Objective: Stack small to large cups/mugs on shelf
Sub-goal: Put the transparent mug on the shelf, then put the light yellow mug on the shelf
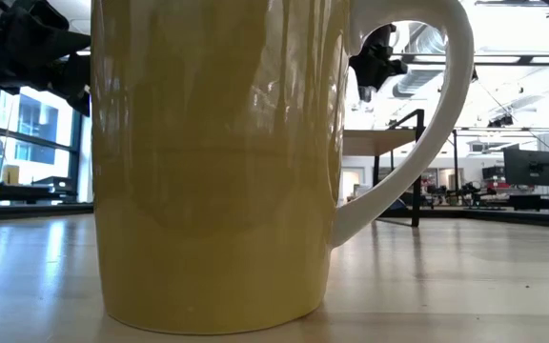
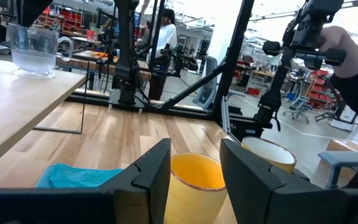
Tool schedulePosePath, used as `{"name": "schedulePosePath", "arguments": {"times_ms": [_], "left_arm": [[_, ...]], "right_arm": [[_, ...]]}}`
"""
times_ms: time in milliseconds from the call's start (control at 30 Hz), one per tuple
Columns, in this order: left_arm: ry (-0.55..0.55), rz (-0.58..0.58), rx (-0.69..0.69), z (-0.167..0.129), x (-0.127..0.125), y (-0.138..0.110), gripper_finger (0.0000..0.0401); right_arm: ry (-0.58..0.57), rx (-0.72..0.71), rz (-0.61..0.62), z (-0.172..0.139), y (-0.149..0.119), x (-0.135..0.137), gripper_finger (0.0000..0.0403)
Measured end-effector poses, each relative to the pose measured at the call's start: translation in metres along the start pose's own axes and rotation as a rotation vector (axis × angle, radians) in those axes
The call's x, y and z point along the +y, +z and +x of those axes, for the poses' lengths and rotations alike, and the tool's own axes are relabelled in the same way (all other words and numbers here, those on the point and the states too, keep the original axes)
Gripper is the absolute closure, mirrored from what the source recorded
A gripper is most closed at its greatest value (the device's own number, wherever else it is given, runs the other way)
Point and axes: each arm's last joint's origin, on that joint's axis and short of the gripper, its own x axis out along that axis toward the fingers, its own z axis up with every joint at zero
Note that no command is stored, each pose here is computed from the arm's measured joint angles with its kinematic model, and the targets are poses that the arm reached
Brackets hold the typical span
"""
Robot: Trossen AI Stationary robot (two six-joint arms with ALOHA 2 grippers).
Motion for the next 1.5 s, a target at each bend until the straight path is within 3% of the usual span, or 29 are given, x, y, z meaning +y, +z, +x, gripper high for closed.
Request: {"name": "schedulePosePath", "arguments": {"times_ms": [333, 700, 867, 1000, 1167, 1500], "left_arm": [[0.001, 0.0, 0.0, 0.0, 0.0, 0.0, 0.0272], [0.001, 0.0, 0.0, 0.0, 0.0, 0.0, 0.0272], [-0.003, 0.0, 0.001, 0.0, 0.0, 0.0, 0.0272], [-0.077, -0.013, 0.016, 0.0, -0.002, 0.0, 0.0272], [-0.225, -0.064, 0.052, -0.001, -0.007, -0.001, 0.0272], [-0.204, -0.141, 0.062, 0.0, -0.006, -0.001, 0.0272]], "right_arm": [[0.063, -0.039, -0.031, -0.009, 0.001, 0.002, 0.0334], [0.156, -0.142, -0.075, -0.054, -0.005, 0.015, 0.0334], [0.316, -0.168, -0.209, -0.076, -0.018, 0.043, 0.0334], [0.426, -0.181, -0.37, -0.089, -0.033, 0.072, 0.0334], [0.476, -0.165, -0.553, -0.094, -0.058, 0.11, 0.0334], [0.463, -0.125, -0.788, -0.097, -0.119, 0.173, 0.0334]]}}
